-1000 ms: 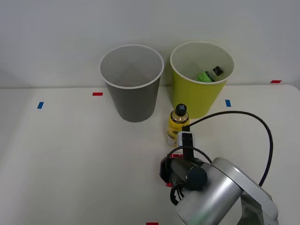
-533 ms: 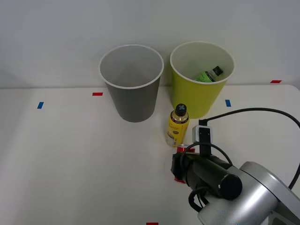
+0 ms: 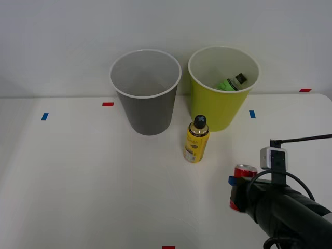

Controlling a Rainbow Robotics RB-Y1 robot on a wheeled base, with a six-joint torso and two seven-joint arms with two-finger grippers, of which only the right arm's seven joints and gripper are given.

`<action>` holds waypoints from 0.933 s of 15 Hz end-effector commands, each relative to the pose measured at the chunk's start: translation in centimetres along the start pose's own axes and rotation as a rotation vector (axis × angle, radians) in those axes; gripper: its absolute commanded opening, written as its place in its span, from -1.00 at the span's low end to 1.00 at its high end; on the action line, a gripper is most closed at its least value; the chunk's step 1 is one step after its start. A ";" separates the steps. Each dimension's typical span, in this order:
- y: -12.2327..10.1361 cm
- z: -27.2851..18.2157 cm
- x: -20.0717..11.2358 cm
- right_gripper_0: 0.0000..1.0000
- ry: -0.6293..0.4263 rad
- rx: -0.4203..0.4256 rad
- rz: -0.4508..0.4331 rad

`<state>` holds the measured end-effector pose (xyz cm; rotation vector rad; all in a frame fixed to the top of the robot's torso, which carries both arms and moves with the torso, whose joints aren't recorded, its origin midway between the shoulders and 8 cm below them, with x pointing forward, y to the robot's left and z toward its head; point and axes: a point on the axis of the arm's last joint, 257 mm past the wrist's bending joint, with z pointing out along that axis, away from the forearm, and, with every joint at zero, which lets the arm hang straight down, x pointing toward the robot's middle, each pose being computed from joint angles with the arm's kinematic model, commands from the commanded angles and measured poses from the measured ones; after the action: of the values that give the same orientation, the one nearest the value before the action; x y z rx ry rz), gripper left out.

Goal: Put cans in the gray bin, plastic bottles in the light green bin

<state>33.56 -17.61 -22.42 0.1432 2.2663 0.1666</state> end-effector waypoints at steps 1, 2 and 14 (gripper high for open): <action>-4.0 -0.2 0.6 -1.00 0.006 0.092 0.010; -4.7 -0.2 0.6 -1.00 0.001 0.108 0.017; 0.1 -1.4 -8.6 -1.00 -0.288 -0.153 0.291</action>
<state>37.25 -19.79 -16.95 0.3706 1.9974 0.3588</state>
